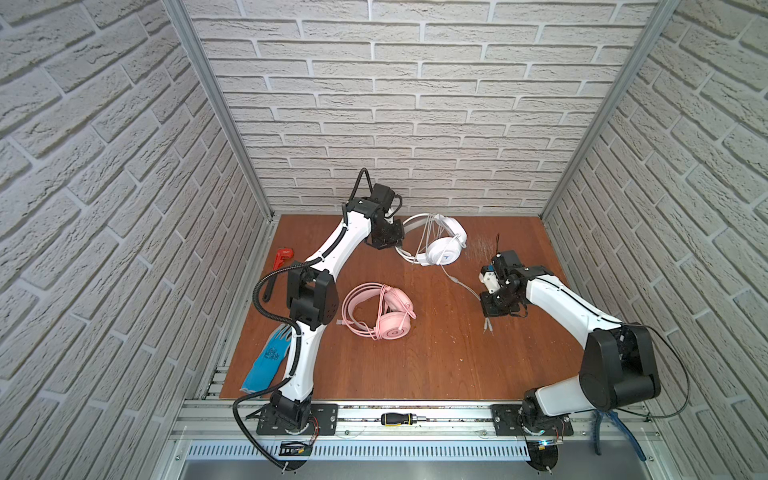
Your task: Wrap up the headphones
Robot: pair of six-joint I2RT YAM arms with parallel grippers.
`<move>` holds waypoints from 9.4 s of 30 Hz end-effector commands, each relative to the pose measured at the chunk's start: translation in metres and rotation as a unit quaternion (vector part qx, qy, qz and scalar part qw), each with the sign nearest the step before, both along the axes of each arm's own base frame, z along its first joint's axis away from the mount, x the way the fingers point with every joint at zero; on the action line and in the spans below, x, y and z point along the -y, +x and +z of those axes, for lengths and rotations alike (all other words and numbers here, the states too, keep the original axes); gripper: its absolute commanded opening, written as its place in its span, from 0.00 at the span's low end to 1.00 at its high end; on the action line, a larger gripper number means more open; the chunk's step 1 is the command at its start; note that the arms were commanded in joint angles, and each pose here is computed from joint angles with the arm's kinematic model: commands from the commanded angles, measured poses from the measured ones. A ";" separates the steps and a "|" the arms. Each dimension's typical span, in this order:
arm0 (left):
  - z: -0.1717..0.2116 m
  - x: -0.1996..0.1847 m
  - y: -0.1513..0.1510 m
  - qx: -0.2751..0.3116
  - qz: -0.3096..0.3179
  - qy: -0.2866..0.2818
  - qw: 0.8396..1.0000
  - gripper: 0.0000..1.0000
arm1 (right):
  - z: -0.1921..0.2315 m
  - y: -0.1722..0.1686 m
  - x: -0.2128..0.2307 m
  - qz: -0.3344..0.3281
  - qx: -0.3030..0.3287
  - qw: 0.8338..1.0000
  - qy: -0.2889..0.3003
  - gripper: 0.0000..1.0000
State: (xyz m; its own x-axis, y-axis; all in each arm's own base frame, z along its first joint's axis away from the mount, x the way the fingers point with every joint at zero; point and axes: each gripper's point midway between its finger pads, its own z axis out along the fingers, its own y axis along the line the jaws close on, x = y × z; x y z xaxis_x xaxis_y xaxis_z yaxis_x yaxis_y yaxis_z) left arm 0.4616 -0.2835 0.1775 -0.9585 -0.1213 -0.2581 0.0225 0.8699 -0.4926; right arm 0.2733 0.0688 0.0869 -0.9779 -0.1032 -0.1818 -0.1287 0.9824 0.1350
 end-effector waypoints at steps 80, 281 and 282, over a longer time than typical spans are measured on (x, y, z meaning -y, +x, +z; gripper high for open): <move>-0.021 0.042 -0.047 0.026 -0.147 0.146 0.978 0.00 | 0.121 0.185 -0.062 0.405 0.295 0.856 -0.126 0.05; -0.011 -0.210 -0.006 0.055 0.080 0.230 0.968 0.86 | 0.114 0.034 0.063 -0.150 0.359 0.921 0.018 1.00; 0.002 -0.212 -0.005 0.076 0.086 0.233 0.966 0.87 | 0.114 0.034 0.071 -0.169 0.366 0.915 0.012 1.00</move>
